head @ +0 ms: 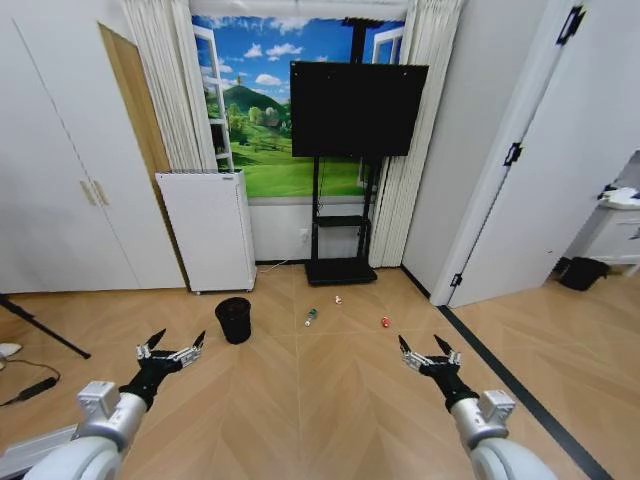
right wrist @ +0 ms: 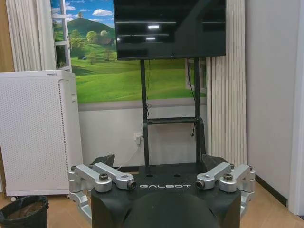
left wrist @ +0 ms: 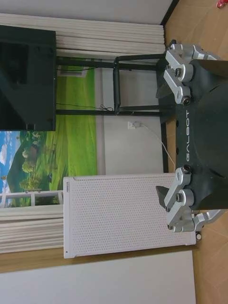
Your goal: Pick up the trash bin and place the garbage on the floor into it.
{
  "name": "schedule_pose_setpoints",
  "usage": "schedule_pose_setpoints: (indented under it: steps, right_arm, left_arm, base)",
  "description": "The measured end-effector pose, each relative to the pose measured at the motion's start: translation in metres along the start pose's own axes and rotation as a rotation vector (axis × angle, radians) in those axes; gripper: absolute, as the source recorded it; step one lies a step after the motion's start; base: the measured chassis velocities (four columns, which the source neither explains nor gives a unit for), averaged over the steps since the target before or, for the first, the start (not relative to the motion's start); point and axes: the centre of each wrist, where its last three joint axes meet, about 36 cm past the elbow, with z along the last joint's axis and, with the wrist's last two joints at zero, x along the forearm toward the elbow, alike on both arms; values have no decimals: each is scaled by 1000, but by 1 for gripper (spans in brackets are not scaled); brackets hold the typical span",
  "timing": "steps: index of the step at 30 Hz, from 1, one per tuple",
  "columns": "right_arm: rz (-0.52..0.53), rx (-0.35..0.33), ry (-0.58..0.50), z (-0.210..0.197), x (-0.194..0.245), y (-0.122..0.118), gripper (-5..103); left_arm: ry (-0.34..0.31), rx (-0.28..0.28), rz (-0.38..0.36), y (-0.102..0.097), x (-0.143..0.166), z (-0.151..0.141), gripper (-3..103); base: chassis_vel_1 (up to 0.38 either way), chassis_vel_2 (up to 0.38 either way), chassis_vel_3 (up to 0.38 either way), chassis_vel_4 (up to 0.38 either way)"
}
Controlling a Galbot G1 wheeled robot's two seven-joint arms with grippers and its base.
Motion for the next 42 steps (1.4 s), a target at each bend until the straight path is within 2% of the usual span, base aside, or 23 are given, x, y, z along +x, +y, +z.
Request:
schedule_pose_setpoints:
  steps: [31,42]
  right_arm:
    - [12,-4,-8,9,-5,-2,100]
    - [49,2,1,12,-7,-3,100]
  left_arm:
    - [-14,-6,-2,-1,3,-4,100]
    - [-12,-10,-36,11,4,-1,100]
  base:
    - [0,0,0,0]
    - [0,0,0,0]
